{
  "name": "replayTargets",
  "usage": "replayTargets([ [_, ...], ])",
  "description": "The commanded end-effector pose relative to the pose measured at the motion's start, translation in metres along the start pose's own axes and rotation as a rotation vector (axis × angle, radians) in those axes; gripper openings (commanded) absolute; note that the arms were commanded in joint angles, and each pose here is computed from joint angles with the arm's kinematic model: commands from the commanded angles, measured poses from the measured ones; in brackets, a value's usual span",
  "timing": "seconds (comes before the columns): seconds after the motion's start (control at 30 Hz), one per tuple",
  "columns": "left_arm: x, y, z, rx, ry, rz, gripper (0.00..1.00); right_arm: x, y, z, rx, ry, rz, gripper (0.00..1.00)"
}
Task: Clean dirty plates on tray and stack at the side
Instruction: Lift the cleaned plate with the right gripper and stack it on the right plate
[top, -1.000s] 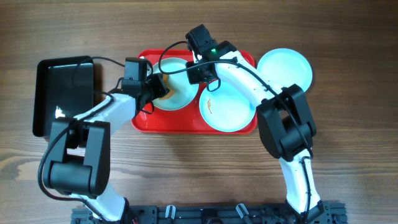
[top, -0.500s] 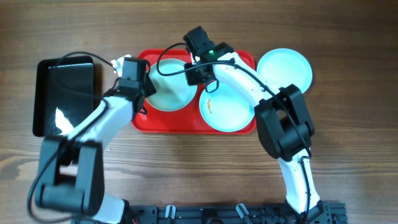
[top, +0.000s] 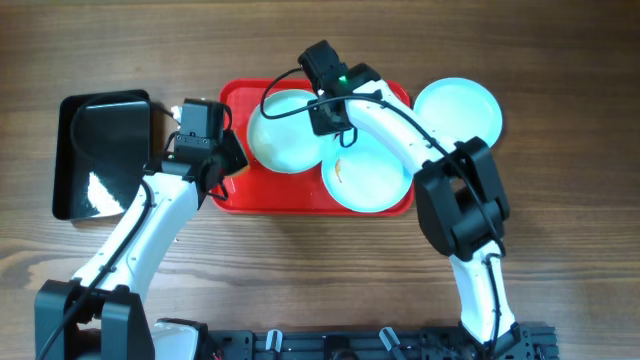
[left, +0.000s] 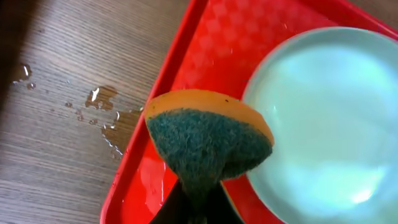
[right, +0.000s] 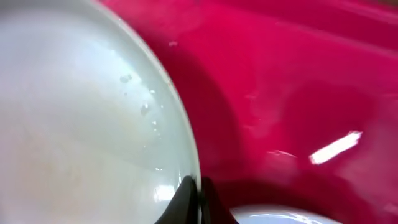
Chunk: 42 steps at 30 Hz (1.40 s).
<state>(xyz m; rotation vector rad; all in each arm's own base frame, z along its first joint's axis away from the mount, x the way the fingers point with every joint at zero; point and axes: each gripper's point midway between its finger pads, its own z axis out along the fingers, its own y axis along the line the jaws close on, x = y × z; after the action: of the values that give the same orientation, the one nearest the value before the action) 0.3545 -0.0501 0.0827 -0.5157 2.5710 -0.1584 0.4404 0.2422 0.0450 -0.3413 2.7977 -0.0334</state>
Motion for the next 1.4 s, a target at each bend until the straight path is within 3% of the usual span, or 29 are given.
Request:
replayTargets([
  [0.0, 0.006, -0.002, 0.002, 0.019, 0.029, -0.025, 0.04, -0.045, -0.051, -0.079, 0.245, -0.202, -0.009, 0.04],
  [0.23, -0.002, -0.007, 0.002, 0.040, -0.002, -0.071, 0.04, -0.068, -0.061, -0.175, 0.220, -0.392, -0.059, 0.04],
  [0.4, -0.006, -0.009, 0.002, 0.050, -0.016, -0.110, 0.04, -0.068, -0.049, -0.206, 0.253, -0.428, -0.323, 0.04],
  [0.67, -0.004, -0.013, 0.002, 0.069, -0.003, -0.109, 0.04, -0.082, -0.049, -0.241, 0.722, -0.490, -0.476, 0.04],
  [0.83, -0.001, -0.012, 0.002, 0.066, 0.008, -0.109, 0.04, -0.084, -0.041, -0.248, 0.860, -0.471, -0.559, 0.04],
  [1.27, -0.002, -0.012, 0.002, 0.068, 0.005, -0.109, 0.04, -0.087, -0.046, -0.259, 0.922, -0.487, -0.522, 0.04],
  [1.37, -0.002, -0.012, 0.002, 0.068, 0.005, -0.109, 0.04, -0.086, -0.049, -0.255, 0.876, -0.532, -0.399, 0.04],
])
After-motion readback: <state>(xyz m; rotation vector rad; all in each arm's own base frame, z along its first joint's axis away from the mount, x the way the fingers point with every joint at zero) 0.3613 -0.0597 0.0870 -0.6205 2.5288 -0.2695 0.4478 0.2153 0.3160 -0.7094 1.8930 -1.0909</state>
